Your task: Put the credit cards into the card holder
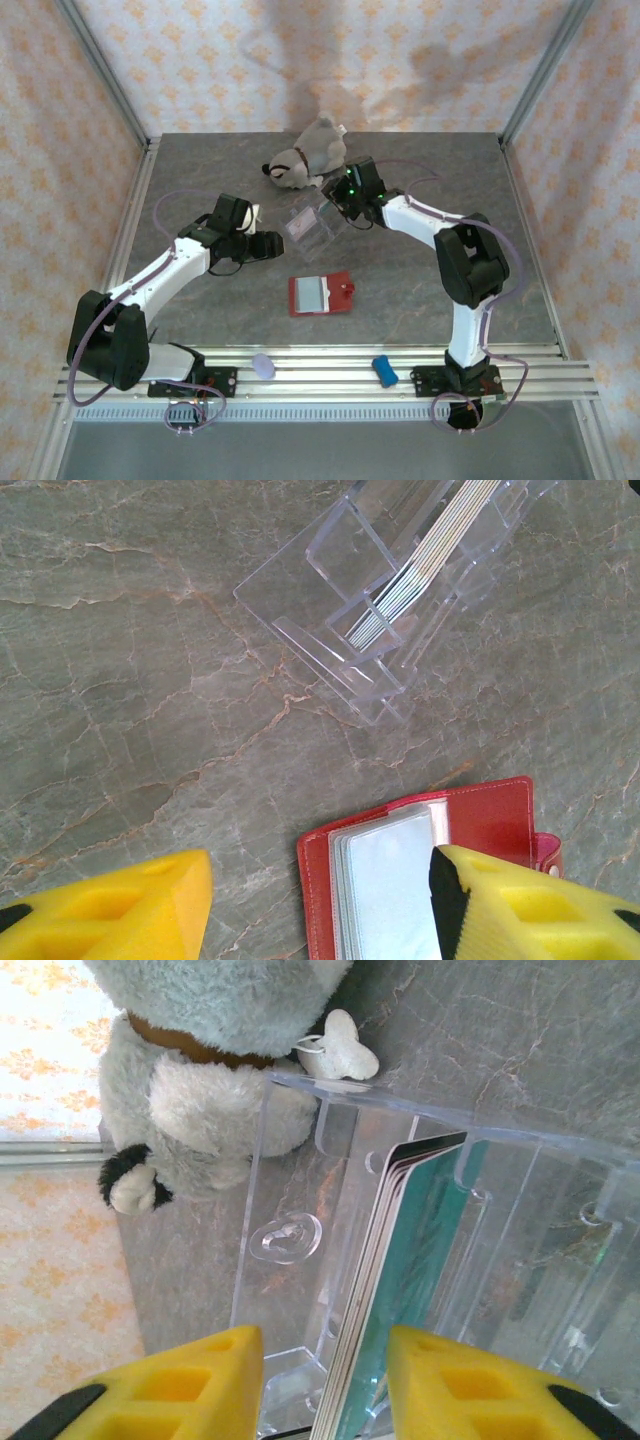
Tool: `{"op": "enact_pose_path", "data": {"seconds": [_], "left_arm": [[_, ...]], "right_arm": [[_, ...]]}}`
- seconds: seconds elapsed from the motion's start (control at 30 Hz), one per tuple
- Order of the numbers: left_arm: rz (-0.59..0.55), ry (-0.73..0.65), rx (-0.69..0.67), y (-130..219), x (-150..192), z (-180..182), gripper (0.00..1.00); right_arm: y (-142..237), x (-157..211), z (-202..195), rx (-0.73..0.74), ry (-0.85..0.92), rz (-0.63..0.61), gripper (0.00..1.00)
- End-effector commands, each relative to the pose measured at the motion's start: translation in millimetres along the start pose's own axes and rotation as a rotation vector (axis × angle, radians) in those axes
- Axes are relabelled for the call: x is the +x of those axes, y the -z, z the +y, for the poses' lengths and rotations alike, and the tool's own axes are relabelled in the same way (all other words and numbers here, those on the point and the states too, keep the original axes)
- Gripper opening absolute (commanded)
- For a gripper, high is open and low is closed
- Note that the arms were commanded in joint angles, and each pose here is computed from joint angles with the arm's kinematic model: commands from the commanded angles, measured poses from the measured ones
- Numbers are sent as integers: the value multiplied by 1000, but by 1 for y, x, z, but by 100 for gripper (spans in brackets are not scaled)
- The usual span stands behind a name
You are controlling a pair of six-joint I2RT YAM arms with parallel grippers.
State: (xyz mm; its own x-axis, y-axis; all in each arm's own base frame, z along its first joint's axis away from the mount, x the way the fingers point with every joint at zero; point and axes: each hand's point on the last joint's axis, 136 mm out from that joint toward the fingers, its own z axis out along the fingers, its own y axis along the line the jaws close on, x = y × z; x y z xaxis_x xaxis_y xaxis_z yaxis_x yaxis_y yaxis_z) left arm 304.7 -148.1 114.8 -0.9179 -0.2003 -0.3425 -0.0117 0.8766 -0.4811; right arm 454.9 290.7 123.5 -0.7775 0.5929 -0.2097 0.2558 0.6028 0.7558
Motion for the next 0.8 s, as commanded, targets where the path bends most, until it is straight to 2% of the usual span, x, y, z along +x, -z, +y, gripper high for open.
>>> {"op": "enact_pose_path", "data": {"seconds": [0.0, 0.27, 0.47, 0.53, 0.63, 0.77], "left_arm": [[-8, -16, -8, 2, -5, 0, 61], [-6, -18, -16, 1, -3, 3, 61], [-4, -19, -17, 1, -2, 3, 61], [-7, -20, -16, 2, -3, 2, 61], [-6, -21, -16, 2, -3, 2, 61], [-12, -23, -24, 3, -4, 3, 61]], "right_arm": [[0, -10, 19, -56, 3, -19, 30], [-1, -10, 21, -61, 4, -15, 19], [-5, -11, 20, -58, 3, -12, 18], [-7, -11, 20, -45, 6, -5, 26], [-8, -11, 14, -15, 3, -10, 47], [-11, -12, 10, 8, 2, -13, 58]]}}
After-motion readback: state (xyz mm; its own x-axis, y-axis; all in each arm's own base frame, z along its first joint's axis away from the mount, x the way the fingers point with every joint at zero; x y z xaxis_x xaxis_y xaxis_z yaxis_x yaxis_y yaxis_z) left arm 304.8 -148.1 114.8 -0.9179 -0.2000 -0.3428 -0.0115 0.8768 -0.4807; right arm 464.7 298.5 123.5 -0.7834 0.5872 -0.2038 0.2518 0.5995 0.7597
